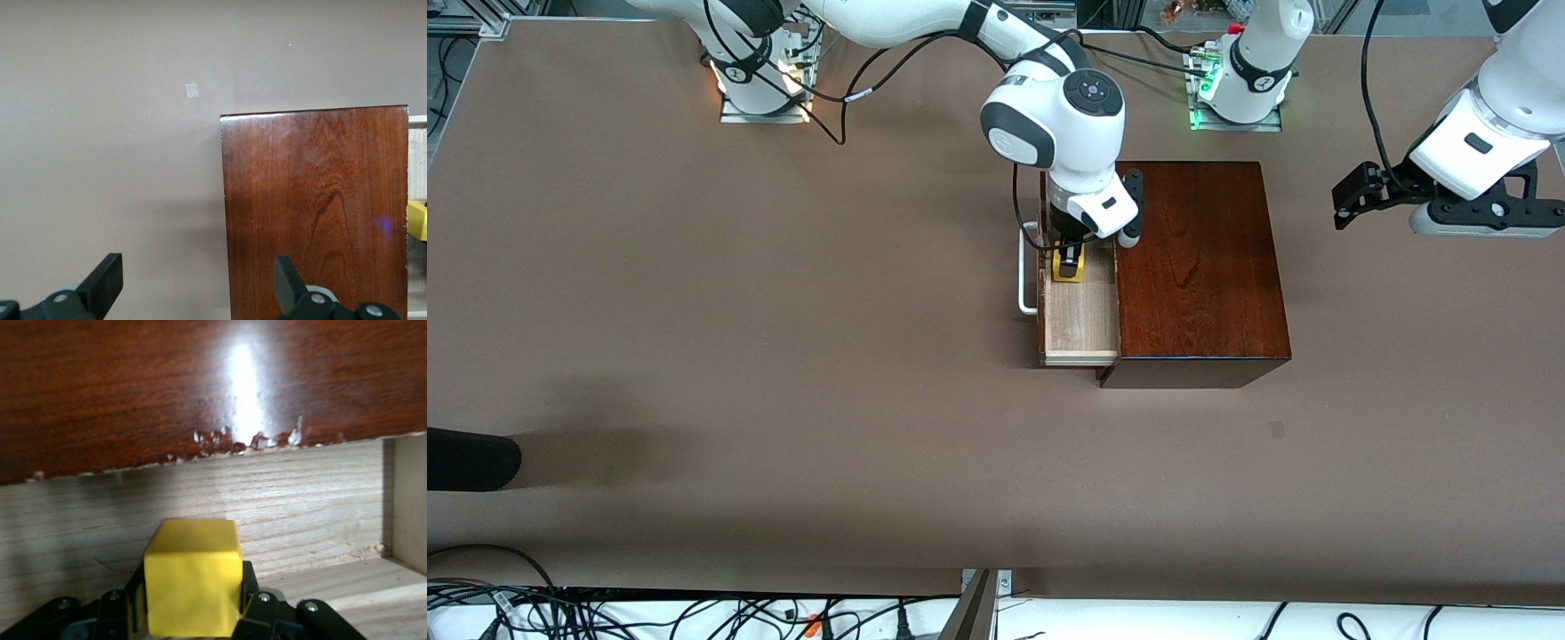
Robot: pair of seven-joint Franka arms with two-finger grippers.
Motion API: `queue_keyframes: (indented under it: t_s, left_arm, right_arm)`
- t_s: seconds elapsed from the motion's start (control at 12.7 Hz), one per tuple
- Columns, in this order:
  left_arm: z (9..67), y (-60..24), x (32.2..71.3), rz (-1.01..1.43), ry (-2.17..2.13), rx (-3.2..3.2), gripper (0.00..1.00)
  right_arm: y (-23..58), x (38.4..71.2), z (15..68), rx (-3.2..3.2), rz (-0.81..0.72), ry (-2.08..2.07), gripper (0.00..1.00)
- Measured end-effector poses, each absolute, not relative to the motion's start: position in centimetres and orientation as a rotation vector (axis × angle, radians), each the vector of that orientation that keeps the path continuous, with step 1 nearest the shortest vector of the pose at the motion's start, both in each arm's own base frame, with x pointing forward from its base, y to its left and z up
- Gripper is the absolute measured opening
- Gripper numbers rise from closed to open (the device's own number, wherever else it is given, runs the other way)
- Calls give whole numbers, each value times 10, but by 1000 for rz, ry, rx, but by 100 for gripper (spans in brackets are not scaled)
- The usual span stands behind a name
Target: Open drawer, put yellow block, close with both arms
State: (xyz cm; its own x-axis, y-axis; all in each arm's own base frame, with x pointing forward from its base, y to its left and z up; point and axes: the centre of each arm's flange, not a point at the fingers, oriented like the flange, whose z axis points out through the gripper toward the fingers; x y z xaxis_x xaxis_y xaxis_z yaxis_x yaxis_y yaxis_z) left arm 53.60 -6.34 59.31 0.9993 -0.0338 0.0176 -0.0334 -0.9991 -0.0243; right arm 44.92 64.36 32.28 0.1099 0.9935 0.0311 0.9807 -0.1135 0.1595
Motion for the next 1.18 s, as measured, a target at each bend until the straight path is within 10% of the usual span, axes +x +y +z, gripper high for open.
queue_keyframes:
  t_s: [0.24,0.63,1.18]
  left_arm:
    - [594,-65,536,-30,57,-3117,100]
    - [594,-65,536,-30,58,-3117,100]
    - [595,-66,536,-30,60,-3117,100]
  right_arm:
    - [643,450,323,2260,196,2026,56]
    - [641,456,341,2313,217,1971,100]
    - [398,597,565,2865,170,1408,100]
